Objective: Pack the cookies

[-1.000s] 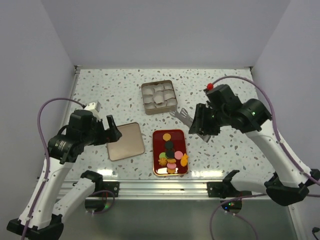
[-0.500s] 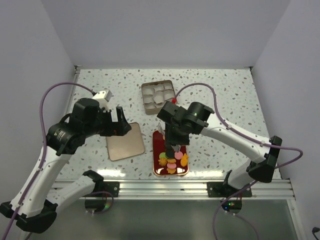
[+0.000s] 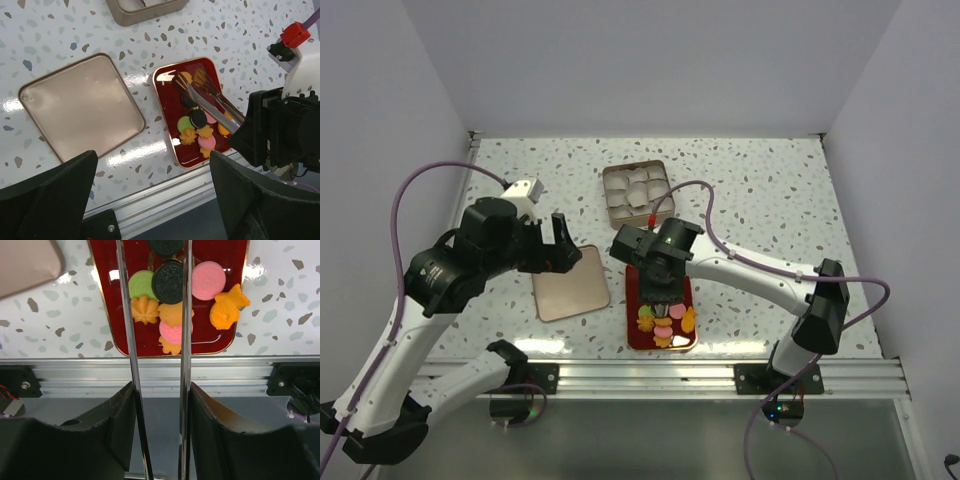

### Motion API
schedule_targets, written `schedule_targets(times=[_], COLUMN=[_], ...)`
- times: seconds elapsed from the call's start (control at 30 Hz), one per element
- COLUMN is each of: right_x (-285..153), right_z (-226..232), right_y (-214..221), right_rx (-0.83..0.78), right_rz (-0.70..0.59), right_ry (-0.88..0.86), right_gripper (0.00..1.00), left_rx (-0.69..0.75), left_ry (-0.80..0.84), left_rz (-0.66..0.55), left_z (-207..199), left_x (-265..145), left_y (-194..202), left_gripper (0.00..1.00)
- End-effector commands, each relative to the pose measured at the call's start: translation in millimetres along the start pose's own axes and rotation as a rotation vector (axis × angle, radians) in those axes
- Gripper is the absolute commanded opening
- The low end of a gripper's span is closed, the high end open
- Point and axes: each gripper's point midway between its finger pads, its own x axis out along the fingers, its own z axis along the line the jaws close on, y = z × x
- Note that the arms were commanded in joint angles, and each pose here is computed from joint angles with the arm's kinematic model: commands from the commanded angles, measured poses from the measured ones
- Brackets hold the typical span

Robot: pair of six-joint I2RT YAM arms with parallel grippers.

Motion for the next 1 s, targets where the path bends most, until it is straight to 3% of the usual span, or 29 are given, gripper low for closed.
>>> schedule_targets(times=[0.0,0.67,0.97], right_x=[-7.5,20.9,11.9], right_z=[-48.8,-28.0,-17.2], right_y=[15.6,15.0,8.1], right_rx=[0.014,-0.053,-0.056], right_rz=[0.039,0.064,0.053], right_ry=[0.176,0.194,0.163], right_gripper=[0.46,0.46,0.31], left_rx=[0.025,0.054,0.067], left_ry=[0.009,-0.019,-0.032], left_rz=[-0.033,-0.047,-0.056], left_z=[-1.8,7.6,8.8], left_x=[-6.0,-11.7,-13.6], left_y=[-6.6,1.8,-1.0], left_gripper=[1.0,1.0,1.0])
